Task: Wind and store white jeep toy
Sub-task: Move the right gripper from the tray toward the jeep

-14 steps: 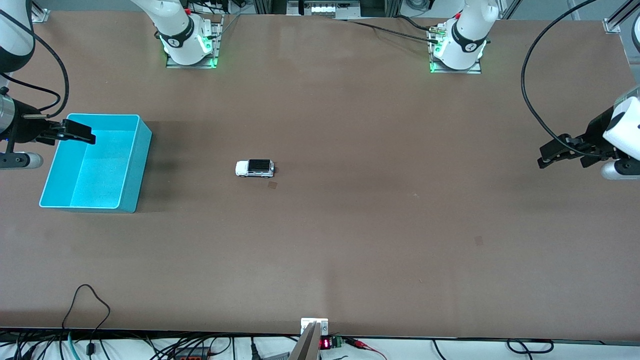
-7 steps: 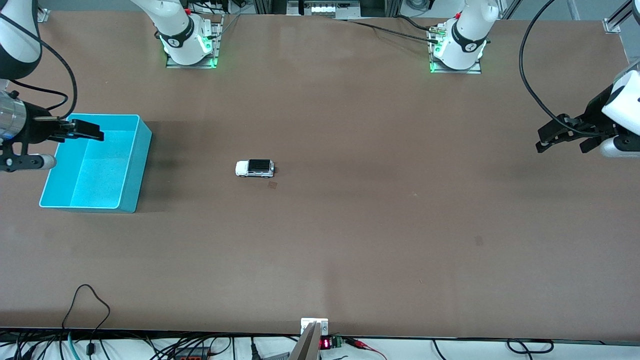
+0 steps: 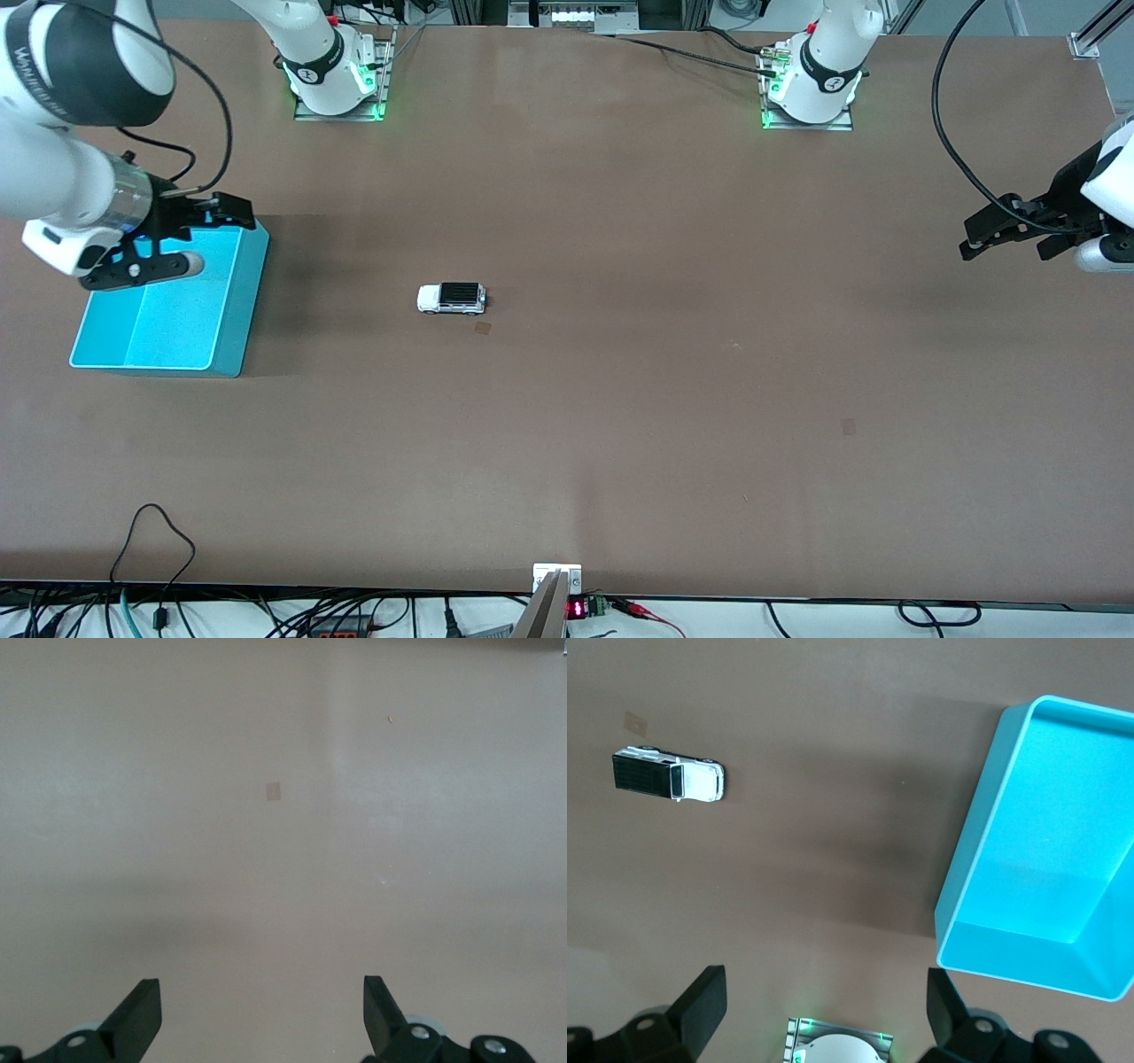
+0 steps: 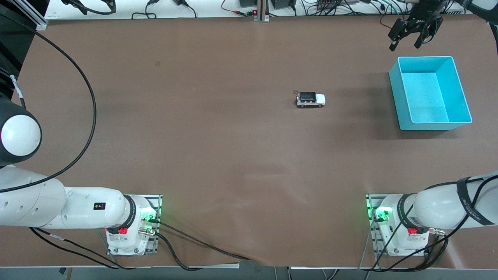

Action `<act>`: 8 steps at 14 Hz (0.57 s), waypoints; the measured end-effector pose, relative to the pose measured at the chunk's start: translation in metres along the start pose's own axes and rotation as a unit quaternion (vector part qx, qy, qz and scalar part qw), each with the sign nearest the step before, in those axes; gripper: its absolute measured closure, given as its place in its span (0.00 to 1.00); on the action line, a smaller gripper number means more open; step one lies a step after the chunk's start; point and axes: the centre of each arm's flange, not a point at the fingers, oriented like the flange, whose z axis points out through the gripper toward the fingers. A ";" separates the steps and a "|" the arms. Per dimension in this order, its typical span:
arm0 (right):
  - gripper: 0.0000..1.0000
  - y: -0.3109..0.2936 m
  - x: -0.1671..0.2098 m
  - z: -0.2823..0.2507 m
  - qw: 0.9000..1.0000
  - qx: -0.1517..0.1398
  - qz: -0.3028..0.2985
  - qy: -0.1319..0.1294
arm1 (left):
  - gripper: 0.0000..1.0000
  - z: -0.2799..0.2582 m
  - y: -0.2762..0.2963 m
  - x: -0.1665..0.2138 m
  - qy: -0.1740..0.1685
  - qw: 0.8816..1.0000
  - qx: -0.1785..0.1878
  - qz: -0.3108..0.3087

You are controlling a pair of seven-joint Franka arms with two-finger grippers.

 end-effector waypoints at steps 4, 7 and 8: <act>0.00 -0.004 -0.003 0.019 0.998 -0.001 0.058 -0.005 | 0.00 0.002 0.001 -0.002 -0.009 1.000 0.000 0.001; 0.00 -0.016 0.000 0.024 0.994 -0.004 0.113 -0.001 | 0.00 0.002 0.002 -0.002 -0.011 1.000 0.000 0.002; 0.00 -0.023 0.001 0.026 0.990 -0.005 0.140 -0.001 | 0.00 0.002 0.003 -0.003 -0.011 1.000 0.000 0.003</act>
